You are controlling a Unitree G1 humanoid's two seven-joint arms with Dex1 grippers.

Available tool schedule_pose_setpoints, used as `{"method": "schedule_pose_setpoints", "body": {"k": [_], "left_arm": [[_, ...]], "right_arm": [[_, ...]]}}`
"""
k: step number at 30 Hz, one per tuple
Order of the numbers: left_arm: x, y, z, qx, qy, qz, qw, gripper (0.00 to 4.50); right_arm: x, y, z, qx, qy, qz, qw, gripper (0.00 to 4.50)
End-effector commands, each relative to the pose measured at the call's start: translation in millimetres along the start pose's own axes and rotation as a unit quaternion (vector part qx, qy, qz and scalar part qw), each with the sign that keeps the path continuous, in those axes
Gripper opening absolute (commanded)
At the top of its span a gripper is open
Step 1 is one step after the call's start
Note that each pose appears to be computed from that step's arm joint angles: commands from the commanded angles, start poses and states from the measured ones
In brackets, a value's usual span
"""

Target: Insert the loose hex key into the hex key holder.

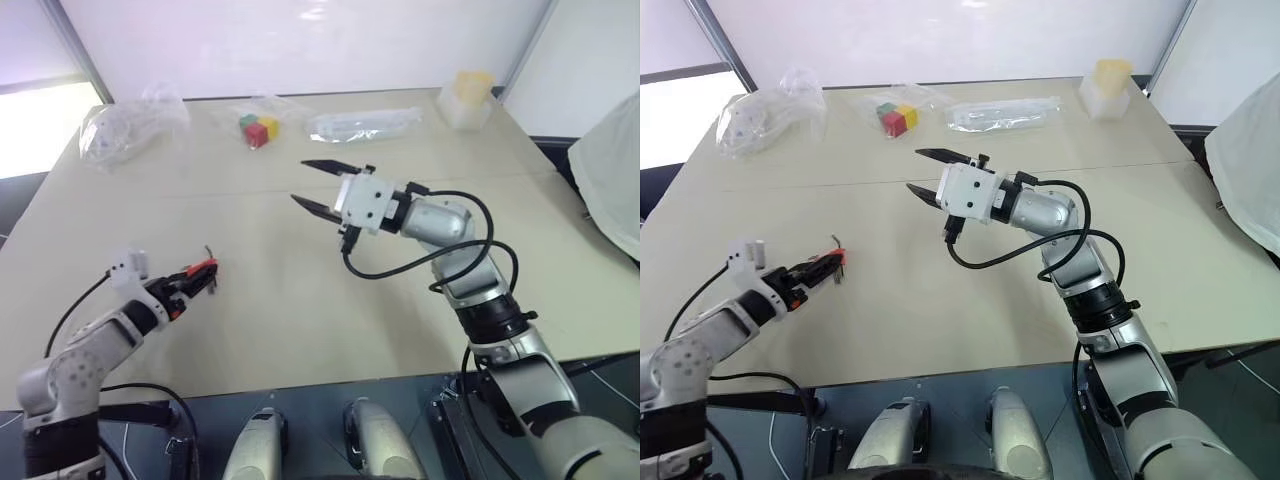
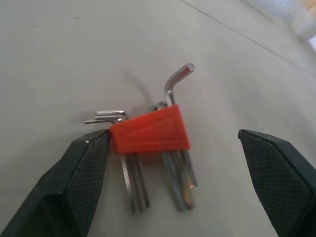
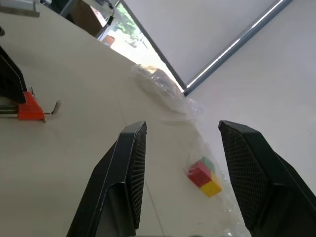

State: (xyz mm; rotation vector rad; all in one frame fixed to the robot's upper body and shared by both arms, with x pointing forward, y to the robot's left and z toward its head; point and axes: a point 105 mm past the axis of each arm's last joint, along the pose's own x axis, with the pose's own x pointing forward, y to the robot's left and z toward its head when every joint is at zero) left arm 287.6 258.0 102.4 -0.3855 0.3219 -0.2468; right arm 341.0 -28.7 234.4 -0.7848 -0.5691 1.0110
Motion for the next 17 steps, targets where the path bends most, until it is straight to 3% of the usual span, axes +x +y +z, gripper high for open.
{"method": "schedule_pose_setpoints", "body": {"k": [1,8,17], "left_arm": [[-14.9,-13.3,32.1,0.061,-0.049,-0.01,0.997,4.44],[-38.5,-46.0,77.5,0.163,-0.097,-0.033,0.981,4.44],[-57.7,-71.6,90.4,0.199,-0.107,-0.053,0.973,4.44]], "right_arm": [[-4.2,-4.0,9.8,-0.001,-0.017,0.017,1.0,2.41],[-29.5,20.0,-9.5,0.035,0.03,0.163,0.986,2.41],[-67.0,14.4,-17.7,0.071,0.083,0.225,0.968,2.41]]}}
